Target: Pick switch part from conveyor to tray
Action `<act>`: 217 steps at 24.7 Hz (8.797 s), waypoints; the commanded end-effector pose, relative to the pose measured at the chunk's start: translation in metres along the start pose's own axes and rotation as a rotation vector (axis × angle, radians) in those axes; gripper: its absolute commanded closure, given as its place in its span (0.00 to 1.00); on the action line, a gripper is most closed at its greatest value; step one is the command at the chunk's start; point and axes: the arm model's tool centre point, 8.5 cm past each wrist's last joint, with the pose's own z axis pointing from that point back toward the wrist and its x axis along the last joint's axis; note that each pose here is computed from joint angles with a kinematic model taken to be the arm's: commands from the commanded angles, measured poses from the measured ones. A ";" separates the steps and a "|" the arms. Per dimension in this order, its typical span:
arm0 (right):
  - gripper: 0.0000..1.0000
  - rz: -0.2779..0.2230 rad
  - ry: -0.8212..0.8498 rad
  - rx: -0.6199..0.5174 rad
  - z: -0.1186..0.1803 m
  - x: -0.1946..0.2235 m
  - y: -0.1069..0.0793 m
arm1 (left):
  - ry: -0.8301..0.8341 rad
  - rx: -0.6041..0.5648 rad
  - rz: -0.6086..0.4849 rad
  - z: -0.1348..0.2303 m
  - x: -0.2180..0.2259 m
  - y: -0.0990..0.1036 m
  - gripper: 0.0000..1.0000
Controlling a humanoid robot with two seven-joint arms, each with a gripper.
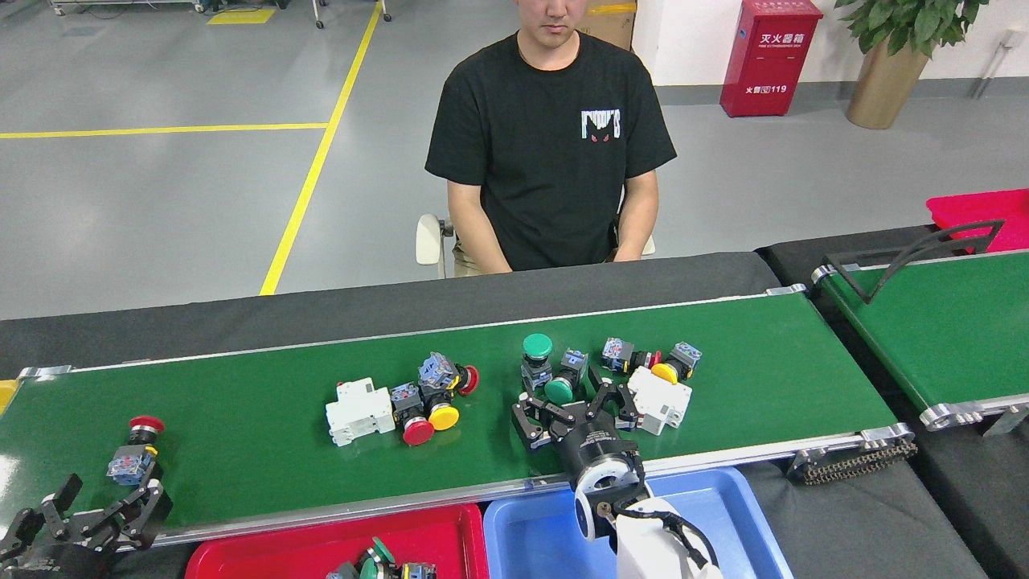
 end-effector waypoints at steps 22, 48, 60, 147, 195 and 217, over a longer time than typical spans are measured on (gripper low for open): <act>0.98 -0.005 -0.358 -0.070 0.038 0.084 -0.025 | -0.187 0.121 -0.012 0.034 0.013 0.001 0.96; 0.01 -0.012 0.164 -0.187 0.169 0.003 0.047 | -0.014 0.130 -0.003 0.183 -0.003 -0.036 0.00; 0.01 0.027 0.165 -0.196 0.167 -0.033 0.042 | -0.169 0.144 -0.078 0.093 -0.067 0.005 0.00; 0.01 -0.009 0.128 -0.228 0.184 -0.182 -0.032 | -0.909 0.357 -0.176 0.181 0.416 0.016 0.00; 0.01 -0.014 0.141 -0.151 0.236 -0.201 0.002 | -0.362 -0.025 -0.064 -0.003 -0.030 -0.008 0.00; 0.01 -0.013 0.138 -0.150 0.236 -0.199 0.002 | -0.380 -0.018 -0.027 -0.012 -0.004 -0.015 0.95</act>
